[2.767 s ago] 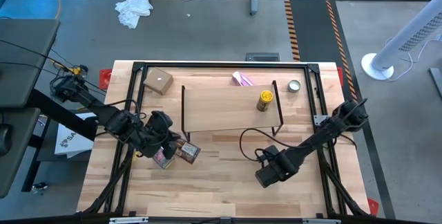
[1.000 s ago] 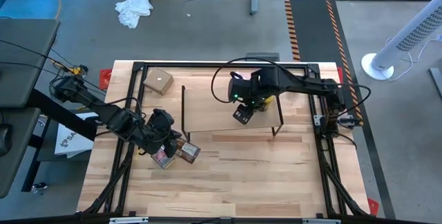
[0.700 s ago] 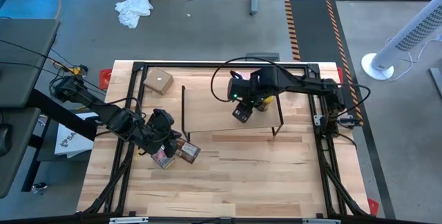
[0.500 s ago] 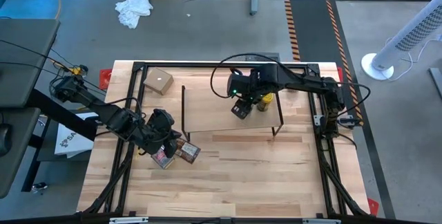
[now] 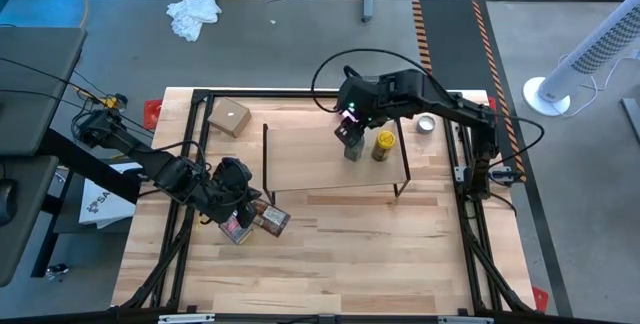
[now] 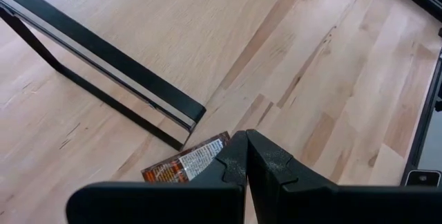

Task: Shelf spices
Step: Put the red seasoning can on the shelf

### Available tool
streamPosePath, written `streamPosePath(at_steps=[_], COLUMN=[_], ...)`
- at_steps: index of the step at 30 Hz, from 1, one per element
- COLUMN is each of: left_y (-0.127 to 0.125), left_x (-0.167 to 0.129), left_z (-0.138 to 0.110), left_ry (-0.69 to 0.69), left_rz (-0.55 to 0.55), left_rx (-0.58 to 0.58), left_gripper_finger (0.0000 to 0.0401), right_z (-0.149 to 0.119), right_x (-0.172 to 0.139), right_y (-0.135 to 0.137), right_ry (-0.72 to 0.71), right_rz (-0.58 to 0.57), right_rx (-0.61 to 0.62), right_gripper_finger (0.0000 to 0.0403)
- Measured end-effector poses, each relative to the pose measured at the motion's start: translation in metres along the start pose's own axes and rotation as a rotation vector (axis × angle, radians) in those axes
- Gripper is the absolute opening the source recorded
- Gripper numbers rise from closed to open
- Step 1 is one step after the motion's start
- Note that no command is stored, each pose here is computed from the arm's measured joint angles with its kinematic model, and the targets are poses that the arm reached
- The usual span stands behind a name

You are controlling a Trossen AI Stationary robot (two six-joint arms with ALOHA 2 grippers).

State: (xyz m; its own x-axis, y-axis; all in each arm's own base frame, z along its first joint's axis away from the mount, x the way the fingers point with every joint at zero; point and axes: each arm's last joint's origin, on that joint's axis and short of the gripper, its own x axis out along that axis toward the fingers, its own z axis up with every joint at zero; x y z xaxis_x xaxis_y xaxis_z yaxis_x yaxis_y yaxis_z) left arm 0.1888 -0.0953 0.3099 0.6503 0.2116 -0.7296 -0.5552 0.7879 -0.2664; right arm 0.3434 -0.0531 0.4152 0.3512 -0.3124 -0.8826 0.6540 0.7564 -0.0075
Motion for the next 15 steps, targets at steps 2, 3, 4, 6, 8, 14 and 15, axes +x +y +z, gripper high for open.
streamPosePath(at_steps=[2,3,4,6,8,14,15], left_y=[0.000,0.000,0.000,0.000,0.000,0.005,0.006], left_x=[0.000,0.000,0.000,0.000,-0.002,-0.012,-0.014], left_z=[0.000,0.000,0.000,0.001,0.002,0.004,0.005], left_ry=[-0.001,-0.004,-0.009,-0.015,-0.011,-0.007,-0.010], left_rz=[0.001,0.002,0.003,0.001,-0.019,-0.065,-0.073], left_rx=[0.000,0.000,0.000,0.011,0.023,0.008,0.005], left_gripper_finger=[0.0000,0.0000,0.0000,0.0000,0.0000,0.0000,0.0001], right_z=[0.000,0.000,-0.001,-0.003,-0.004,-0.014,-0.015], right_x=[-0.001,-0.001,-0.002,-0.004,-0.006,-0.013,-0.014], right_y=[0.002,0.004,0.006,0.013,0.020,0.037,0.040], right_ry=[-0.011,-0.016,-0.021,-0.040,-0.063,-0.109,-0.116], right_rz=[0.009,0.014,0.017,0.037,0.051,0.038,0.046], right_rx=[-0.002,-0.013,-0.030,-0.080,-0.126,-0.226,-0.232], right_gripper_finger=[0.0243,0.0243,0.0243,0.0243,0.0243,0.0243,0.0243])
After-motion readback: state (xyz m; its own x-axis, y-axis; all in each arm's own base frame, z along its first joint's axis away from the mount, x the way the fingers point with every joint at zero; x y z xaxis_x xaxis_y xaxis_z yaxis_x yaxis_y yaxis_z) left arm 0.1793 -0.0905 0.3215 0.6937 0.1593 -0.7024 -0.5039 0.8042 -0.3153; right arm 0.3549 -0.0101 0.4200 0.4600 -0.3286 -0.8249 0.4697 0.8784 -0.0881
